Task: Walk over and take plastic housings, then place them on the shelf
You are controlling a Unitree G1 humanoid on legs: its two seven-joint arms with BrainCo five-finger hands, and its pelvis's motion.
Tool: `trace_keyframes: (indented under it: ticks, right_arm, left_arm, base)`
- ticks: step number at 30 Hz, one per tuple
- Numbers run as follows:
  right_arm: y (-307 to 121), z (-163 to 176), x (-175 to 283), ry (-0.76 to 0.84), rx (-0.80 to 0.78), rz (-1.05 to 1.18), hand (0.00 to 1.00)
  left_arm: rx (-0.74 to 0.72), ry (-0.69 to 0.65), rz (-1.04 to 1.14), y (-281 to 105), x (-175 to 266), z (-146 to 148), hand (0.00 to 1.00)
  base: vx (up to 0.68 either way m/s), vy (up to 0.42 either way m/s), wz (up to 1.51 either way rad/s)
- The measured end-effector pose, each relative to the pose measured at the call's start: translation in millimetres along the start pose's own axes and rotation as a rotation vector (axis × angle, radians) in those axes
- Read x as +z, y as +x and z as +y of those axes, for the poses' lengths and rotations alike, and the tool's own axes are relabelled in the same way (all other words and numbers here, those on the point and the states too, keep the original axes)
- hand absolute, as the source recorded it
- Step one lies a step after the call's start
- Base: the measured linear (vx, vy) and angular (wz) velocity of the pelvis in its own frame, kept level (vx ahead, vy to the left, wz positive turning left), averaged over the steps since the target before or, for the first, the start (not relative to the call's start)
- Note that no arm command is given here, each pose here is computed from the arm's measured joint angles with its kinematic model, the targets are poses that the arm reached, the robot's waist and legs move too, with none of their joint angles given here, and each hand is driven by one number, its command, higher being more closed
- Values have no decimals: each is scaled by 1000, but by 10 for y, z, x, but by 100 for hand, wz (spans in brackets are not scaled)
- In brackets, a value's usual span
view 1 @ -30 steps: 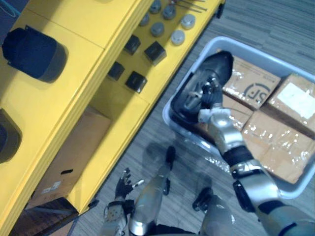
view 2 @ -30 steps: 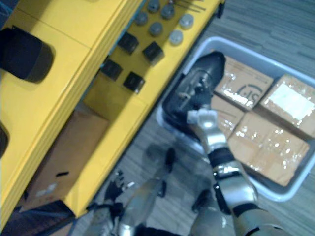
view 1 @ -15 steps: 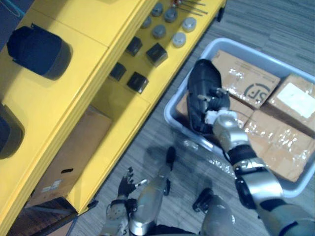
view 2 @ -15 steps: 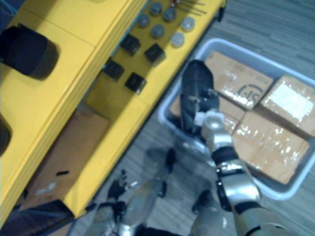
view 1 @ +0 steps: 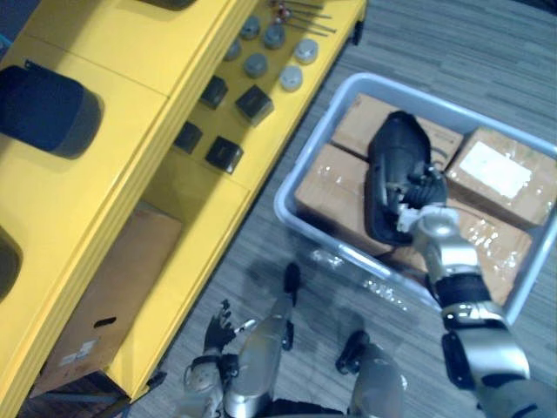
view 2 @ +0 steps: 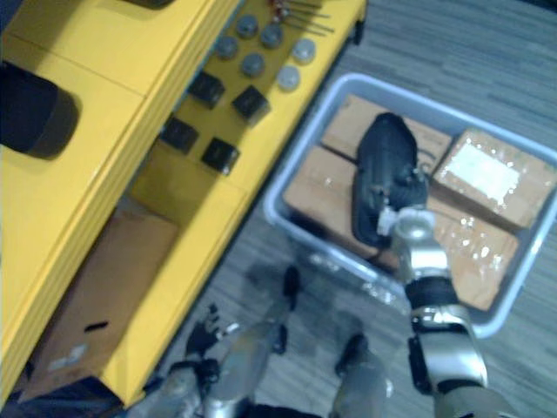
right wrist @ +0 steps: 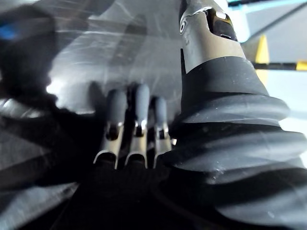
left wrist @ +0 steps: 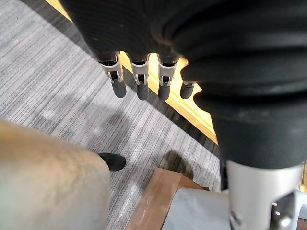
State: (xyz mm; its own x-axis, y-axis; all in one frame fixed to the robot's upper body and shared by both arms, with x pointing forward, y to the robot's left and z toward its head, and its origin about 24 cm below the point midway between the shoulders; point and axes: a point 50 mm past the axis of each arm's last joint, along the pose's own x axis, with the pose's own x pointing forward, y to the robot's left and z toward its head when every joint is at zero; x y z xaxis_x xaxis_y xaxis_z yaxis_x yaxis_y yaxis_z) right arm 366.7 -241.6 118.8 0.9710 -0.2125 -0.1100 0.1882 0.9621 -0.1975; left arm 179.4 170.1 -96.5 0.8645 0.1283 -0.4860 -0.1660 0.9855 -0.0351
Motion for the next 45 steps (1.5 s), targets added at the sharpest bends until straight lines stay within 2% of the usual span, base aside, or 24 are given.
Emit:
trace_keyframes:
  ticks: [2, 7, 11, 15, 18, 22, 28, 34, 45]
  right_arm:
    - [-13, 60, 35, -64, 126, -57, 0]
    - [-35, 162, 121, -103, 180, -169, 0]
    - [-71, 146, 441, -115, 70, -392, 0]
    - [-254, 88, 903, -5, -103, -628, 0]
    - [-328, 11, 949, 36, -239, -670, 0]
    - [-364, -81, 793, 58, -376, -616, 0]
    - [-347, -192, 368, 92, -493, -385, 0]
    - [-312, -156, 85, 119, -508, -228, 0]
    - [-140, -266, -168, 115, -497, -8, 0]
  left_arm:
    - [6, 16, -2, 7, 17, 68, 0]
    - [23, 8, -9, 15, 38, 114, 0]
    - [22, 9, -14, 14, 43, 111, 0]
    - [22, 8, -22, 14, 56, 108, 0]
    - [19, 4, -35, 17, 82, 98, 0]
    - [24, -2, -34, 3, 66, 95, 0]
    - [30, -6, -21, -27, 21, 104, 0]
    - [41, -9, -10, -50, -15, 114, 0]
    - [42, -47, -9, -51, -19, 93, 0]
  base:
    - [5, -71, -3]
    - [-3, -63, 2]
    - [0, -53, 0]
    - [0, -53, -1]
    - [0, -61, -6]
    - [3, -57, -12]
    - [-4, -61, -7]
    - [-18, -46, -9]
    - [10, -36, 5]
